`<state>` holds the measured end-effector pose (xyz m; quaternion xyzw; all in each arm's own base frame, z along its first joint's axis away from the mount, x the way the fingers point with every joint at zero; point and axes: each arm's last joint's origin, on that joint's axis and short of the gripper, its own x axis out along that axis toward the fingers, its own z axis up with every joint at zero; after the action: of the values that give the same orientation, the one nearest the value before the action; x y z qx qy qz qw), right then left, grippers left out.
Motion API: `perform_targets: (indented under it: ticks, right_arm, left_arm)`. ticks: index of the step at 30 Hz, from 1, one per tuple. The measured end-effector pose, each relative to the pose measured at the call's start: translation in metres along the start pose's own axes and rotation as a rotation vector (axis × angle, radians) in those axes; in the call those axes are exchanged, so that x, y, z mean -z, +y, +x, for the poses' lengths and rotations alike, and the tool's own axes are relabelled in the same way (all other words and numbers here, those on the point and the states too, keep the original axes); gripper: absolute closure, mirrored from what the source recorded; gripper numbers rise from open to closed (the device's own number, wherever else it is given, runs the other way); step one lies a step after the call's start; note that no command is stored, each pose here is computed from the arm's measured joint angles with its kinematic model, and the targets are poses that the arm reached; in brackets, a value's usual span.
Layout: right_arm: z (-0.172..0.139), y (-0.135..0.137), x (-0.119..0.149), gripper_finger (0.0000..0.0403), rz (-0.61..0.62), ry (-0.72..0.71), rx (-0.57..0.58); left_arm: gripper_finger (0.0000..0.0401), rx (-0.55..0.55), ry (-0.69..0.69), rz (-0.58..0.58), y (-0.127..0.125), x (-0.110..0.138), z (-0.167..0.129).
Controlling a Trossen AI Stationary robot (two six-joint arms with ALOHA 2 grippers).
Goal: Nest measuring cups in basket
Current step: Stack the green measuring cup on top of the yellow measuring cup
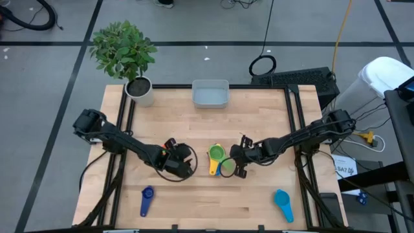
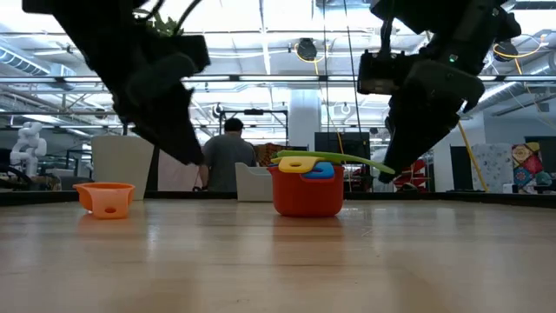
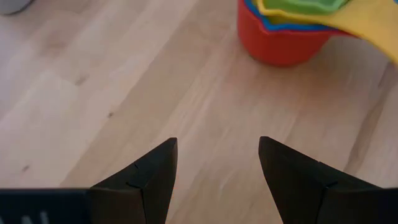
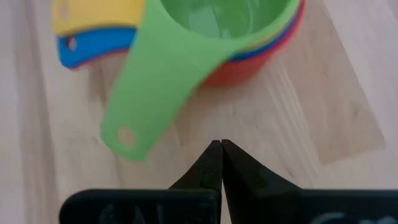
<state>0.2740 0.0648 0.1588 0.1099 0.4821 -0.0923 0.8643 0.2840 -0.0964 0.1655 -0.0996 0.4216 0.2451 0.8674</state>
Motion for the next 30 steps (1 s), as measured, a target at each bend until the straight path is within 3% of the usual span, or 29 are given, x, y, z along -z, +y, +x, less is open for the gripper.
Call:
perform_targets:
  ticks: [12, 20, 30]
  right_arm:
    - [-0.001, 0.012, -0.005, 0.0403, 0.034, -0.091, -0.098]
    - [0.005, 0.02, -0.003, 0.0403, 0.05, -0.103, -0.121]
    - [0.03, 0.031, -0.008, 0.0403, 0.065, -0.156, -0.193]
  left_arm:
    - [0.0172, 0.134, -0.034, -0.047, -0.015, -0.007, 0.04]
    - [0.0172, 0.213, -0.12, -0.065, -0.023, -0.02, 0.043]
    - [0.0172, 0.235, -0.156, -0.089, -0.023, -0.026, 0.043]
